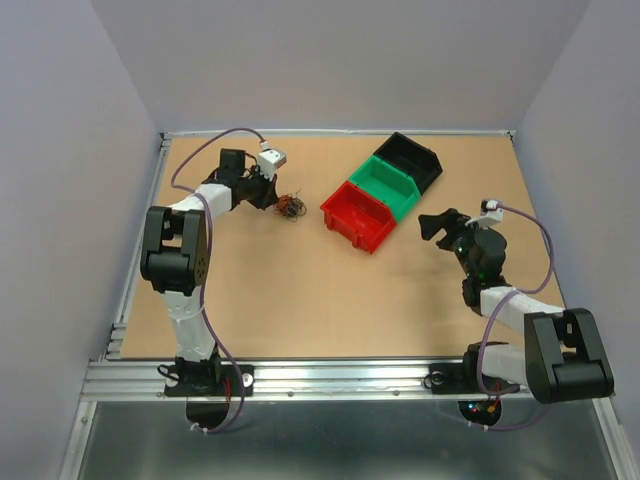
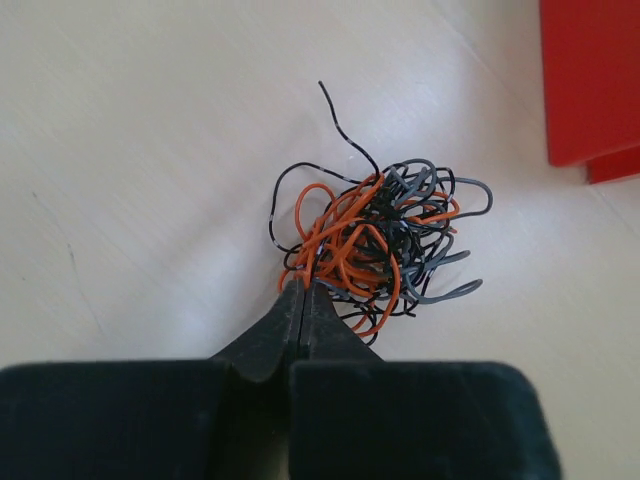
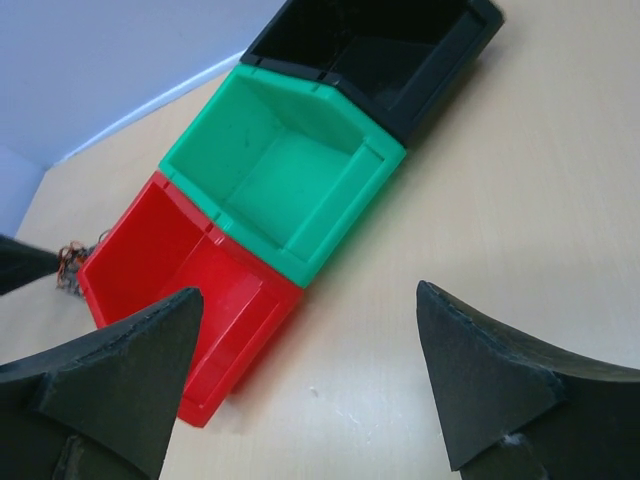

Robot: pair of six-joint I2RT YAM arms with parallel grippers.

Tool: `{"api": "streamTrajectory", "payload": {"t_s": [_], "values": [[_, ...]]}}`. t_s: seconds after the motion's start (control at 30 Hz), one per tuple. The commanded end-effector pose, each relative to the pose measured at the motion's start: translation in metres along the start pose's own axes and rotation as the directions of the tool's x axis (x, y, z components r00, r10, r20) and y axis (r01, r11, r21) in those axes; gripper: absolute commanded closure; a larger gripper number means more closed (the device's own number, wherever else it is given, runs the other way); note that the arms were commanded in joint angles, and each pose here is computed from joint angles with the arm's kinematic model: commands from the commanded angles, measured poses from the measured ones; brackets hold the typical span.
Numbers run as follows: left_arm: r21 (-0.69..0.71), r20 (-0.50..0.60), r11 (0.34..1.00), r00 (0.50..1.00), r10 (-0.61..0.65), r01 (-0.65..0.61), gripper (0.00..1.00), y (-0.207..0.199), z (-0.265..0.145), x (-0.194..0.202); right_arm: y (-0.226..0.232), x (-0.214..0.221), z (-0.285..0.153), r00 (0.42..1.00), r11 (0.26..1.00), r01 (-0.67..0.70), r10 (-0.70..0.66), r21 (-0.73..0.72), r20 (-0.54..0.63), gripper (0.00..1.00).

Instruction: Untangle the cables

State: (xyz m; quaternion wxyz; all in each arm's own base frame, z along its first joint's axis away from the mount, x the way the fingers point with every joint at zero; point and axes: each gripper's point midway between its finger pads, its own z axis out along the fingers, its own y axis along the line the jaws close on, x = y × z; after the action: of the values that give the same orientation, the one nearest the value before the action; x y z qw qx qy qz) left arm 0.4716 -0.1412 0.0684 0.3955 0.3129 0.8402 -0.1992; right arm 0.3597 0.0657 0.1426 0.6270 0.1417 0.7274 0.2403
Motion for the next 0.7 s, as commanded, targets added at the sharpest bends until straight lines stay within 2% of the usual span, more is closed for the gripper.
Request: {"api": "streamTrajectory", "payload": {"t_s": [0.0, 0.1, 0.13, 0.2, 0.33, 0.5, 0.57, 0.67], "values": [[0.035, 0.057, 0.998, 0.997, 0.057, -0.059, 1.00, -0.011, -0.011, -0.028, 0.052, -0.014, 0.011, 0.999, 0.976, 0.026, -0.032, -0.218, -0.024, 0.09], [0.116, 0.106, 0.985, 0.987, 0.118, -0.130, 1.00, -0.037, -0.028, -0.032, 0.085, 0.008, 0.016, 0.990, 0.940, 0.089, -0.121, -0.329, -0.075, 0.12], [0.149, 0.094, 0.979, 0.988, 0.126, -0.139, 1.00, -0.049, -0.030, -0.022, 0.098, 0.022, 0.015, 0.983, 0.922, 0.106, -0.154, -0.373, -0.101, 0.13], [0.208, 0.122, 0.960, 0.978, 0.167, -0.189, 1.00, -0.071, -0.040, -0.025, 0.118, 0.026, 0.014, 0.977, 0.894, 0.126, -0.187, -0.431, -0.101, 0.15], [0.343, 0.133, 0.896, 0.958, 0.253, -0.284, 1.00, -0.110, -0.058, -0.005, 0.176, 0.055, 0.003, 0.950, 0.785, 0.179, -0.294, -0.593, -0.103, 0.17], [0.406, 0.183, 0.831, 0.925, 0.333, -0.380, 1.00, -0.133, -0.078, 0.007, 0.224, 0.090, -0.008, 0.917, 0.670, 0.177, -0.378, -0.721, -0.125, 0.26], [0.424, 0.199, 0.813, 0.917, 0.347, -0.400, 1.00, -0.140, -0.083, 0.011, 0.245, 0.104, -0.013, 0.902, 0.616, 0.185, -0.415, -0.766, -0.116, 0.26], [0.474, 0.214, 0.779, 0.912, 0.350, -0.410, 1.00, -0.151, -0.089, 0.015, 0.259, 0.126, -0.012, 0.883, 0.587, 0.206, -0.457, -0.783, -0.110, 0.26]]}}
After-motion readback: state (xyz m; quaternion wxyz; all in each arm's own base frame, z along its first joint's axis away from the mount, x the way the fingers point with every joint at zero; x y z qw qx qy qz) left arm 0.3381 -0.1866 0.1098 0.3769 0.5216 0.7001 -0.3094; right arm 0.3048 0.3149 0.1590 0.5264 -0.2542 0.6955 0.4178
